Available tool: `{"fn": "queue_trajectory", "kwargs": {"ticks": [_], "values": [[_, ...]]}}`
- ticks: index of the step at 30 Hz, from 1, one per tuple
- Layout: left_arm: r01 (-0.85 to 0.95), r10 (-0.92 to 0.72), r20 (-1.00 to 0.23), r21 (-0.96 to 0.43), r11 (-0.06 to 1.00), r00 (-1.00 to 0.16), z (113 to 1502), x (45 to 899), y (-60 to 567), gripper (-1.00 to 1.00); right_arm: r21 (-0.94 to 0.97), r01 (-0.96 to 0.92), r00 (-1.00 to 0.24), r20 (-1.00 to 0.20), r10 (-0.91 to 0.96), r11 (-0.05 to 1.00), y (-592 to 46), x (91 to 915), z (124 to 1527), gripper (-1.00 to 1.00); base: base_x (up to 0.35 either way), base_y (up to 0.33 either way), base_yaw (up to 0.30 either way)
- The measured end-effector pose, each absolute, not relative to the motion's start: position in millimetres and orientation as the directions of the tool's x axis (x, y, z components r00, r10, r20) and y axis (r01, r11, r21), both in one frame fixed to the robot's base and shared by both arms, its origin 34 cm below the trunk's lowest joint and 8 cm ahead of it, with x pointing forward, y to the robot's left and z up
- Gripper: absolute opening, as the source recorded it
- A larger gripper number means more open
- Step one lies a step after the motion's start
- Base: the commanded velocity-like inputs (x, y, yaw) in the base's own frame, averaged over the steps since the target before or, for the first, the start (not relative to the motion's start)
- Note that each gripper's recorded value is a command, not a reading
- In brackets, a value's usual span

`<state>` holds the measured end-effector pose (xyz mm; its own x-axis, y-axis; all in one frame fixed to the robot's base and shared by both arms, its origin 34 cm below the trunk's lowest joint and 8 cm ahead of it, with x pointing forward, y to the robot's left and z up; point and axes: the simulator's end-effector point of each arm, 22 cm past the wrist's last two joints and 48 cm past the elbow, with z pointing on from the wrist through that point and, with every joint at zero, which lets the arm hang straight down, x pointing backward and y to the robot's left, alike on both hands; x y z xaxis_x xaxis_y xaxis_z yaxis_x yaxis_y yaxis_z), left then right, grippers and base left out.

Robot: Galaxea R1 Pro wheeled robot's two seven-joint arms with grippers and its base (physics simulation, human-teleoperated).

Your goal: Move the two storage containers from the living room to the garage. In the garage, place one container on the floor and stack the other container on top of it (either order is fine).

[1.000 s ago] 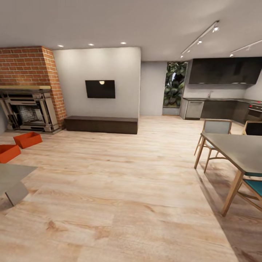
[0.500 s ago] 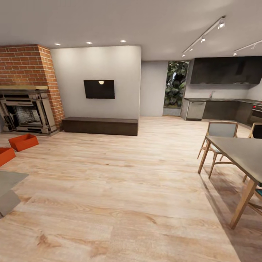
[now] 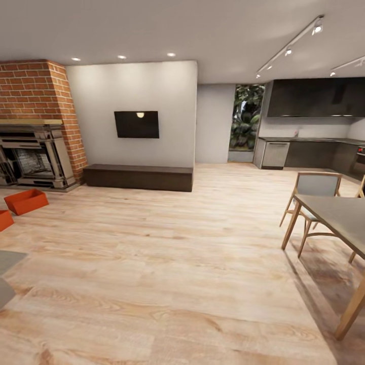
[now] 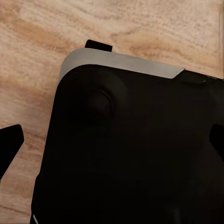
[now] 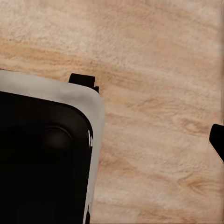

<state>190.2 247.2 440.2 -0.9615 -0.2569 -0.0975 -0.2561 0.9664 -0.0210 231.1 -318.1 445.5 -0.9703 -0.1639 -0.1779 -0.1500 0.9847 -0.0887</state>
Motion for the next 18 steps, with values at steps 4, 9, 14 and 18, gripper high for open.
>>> {"fn": "queue_trajectory", "kwargs": {"ticks": [4, 9, 14, 18], "values": [[-0.255, -0.256, -0.097, -0.021, 0.967, -0.962, 440.2, 190.1, 247.4, 1.0, -0.089, -0.152, -0.97, -0.179, -0.166, 0.984, -318.0, 231.2, 445.5, 1.0, 0.334, 0.0, 0.0], [-0.255, -0.256, -0.098, -0.021, 0.967, -0.962, 440.2, 190.2, 247.5, 1.0, -0.089, -0.155, -0.968, -0.183, -0.17, 0.984, -317.7, 232.4, 445.7, 1.0, 0.334, 0.0, 0.0], [-0.255, -0.256, -0.098, -0.021, 0.967, -0.962, 440.2, 190.3, 247.5, 1.0, -0.089, -0.156, -0.968, -0.183, -0.17, 0.984, -317.7, 232.3, 445.7, 1.0, 0.334, 0.0, 0.0], [-0.256, -0.256, -0.098, -0.021, 0.967, -0.962, 440.2, 190.4, 247.5, 1.0, -0.089, -0.156, -0.968, -0.183, -0.17, 0.984, -317.7, 232.2, 445.7, 1.0, 0.334, 0.0, 0.0]]}}
